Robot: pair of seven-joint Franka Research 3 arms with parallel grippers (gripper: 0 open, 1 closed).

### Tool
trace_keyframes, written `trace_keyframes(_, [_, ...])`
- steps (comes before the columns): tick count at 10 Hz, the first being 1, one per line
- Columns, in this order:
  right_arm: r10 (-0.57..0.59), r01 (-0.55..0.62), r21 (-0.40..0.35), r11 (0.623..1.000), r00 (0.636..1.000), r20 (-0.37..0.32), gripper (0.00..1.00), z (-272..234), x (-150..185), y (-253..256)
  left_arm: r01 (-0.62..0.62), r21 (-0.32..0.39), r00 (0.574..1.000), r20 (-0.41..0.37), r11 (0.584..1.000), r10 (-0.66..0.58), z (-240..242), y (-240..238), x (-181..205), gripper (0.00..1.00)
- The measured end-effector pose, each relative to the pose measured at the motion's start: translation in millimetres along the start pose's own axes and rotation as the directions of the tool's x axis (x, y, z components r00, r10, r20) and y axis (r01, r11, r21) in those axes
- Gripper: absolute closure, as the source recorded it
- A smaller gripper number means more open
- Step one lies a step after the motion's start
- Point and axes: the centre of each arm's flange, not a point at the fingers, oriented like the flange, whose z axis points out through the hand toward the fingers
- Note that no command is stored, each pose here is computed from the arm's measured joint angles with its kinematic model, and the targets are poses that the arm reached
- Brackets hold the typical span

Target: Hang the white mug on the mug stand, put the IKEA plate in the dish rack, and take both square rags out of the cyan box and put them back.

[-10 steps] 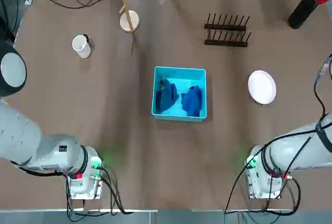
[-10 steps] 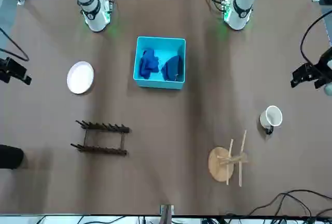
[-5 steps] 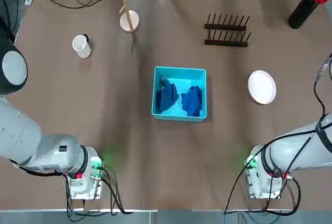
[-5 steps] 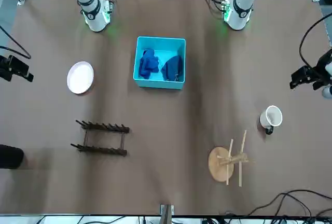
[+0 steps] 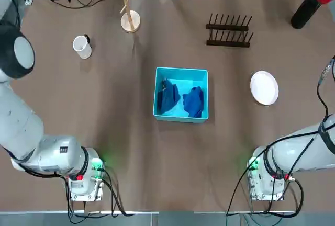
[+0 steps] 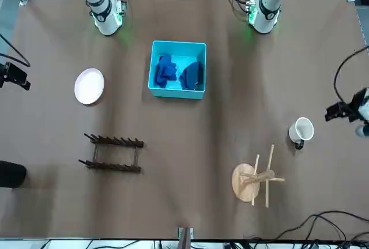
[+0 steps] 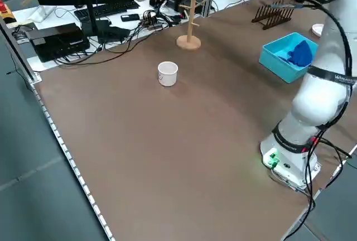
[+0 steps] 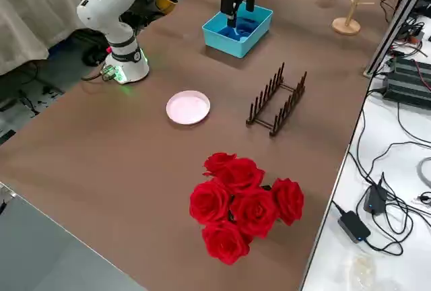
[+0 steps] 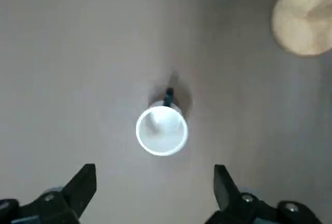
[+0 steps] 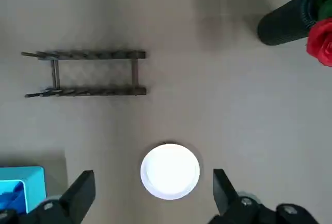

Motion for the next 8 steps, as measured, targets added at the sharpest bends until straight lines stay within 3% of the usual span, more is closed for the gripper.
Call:
trace_keyframes(5, [-0.009, 0.009, -0.001, 1.0, 1.0, 0.011, 0.0, 3.7, 0.0, -1.1, -0.082, -0.039, 0.995, 0.053, 0.996, 0.084, 145.3, -53.3, 8.2, 0.02])
trace_keyframes(8, [-0.067, 0.067, 0.003, 0.998, 0.994, 0.081, 0.0, 30.5, 2.1, -10.2, -0.184, -0.068, 0.975, 0.109, 0.981, 0.191, 195.5, -56.3, -15.4, 0.04])
